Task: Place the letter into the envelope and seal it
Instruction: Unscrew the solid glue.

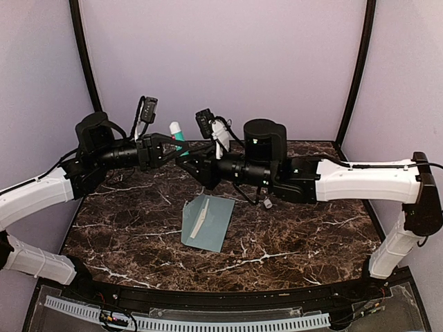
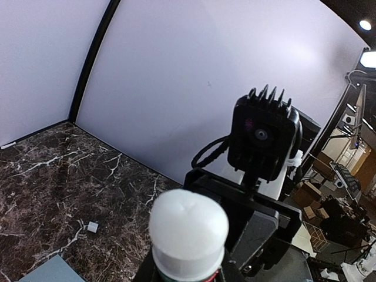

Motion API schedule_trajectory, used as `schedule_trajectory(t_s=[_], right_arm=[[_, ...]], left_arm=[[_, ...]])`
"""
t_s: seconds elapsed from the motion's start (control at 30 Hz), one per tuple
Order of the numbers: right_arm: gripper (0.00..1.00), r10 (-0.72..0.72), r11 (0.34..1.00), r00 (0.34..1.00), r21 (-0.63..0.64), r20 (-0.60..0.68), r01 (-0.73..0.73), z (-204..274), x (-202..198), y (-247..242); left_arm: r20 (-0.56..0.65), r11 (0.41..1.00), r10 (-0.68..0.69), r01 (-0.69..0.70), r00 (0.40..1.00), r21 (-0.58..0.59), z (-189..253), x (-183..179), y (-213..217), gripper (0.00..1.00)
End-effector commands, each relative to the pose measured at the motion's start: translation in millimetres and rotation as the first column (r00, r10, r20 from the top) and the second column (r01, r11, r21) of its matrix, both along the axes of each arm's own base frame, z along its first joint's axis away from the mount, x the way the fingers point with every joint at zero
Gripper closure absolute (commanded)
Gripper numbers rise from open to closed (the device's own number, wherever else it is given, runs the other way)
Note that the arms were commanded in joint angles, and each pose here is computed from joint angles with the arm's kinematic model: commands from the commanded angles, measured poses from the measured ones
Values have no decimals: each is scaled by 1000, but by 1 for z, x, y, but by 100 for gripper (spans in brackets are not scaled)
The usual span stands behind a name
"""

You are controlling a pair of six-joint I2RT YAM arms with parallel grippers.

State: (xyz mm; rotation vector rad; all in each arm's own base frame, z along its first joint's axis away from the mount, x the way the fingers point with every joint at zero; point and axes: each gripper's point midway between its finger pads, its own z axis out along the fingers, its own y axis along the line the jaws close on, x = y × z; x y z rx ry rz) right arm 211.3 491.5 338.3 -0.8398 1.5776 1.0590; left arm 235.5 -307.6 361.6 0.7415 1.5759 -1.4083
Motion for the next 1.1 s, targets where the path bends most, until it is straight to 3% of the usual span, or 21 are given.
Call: schedule_trajectory(t_s=[0.0, 0.13, 0.3, 0.43, 0.57, 0.63, 0.77, 0.87, 1.07], right_arm=[[100, 168, 970, 984, 168, 54, -175, 49, -29, -14], [100, 361, 896, 929, 244, 84, -370, 69, -61, -23], [100, 536, 792, 836, 273, 118, -546, 83, -94, -32], [100, 604, 737, 787, 286, 130, -613, 87, -106, -36], [100, 604, 734, 788, 303, 120, -608, 86, -102, -38], [93, 579, 753, 808, 308, 108, -581, 83, -95, -38], [60, 458, 834, 887, 313, 63, -454, 74, -71, -38], [43, 379, 880, 925, 297, 30, -370, 63, -56, -39], [33, 391, 892, 920, 252, -8, -376, 49, -52, -26]], left_arm=[[94, 983, -174, 178, 980, -35, 22, -32, -2, 100], [144, 946, -311, 321, 939, -48, 31, -58, -1, 100], [172, 916, -388, 400, 906, -42, 37, -73, 2, 100], [174, 904, -413, 425, 894, -37, 38, -78, 3, 100], [180, 905, -411, 424, 894, -40, 39, -80, 4, 100], [183, 912, -394, 408, 901, -46, 40, -78, 5, 100], [189, 954, -262, 284, 946, -96, 46, -63, 8, 100], [185, 969, -186, 211, 965, -125, 49, -53, 11, 100], [150, 974, -161, 181, 976, -135, 45, -46, 9, 100]])
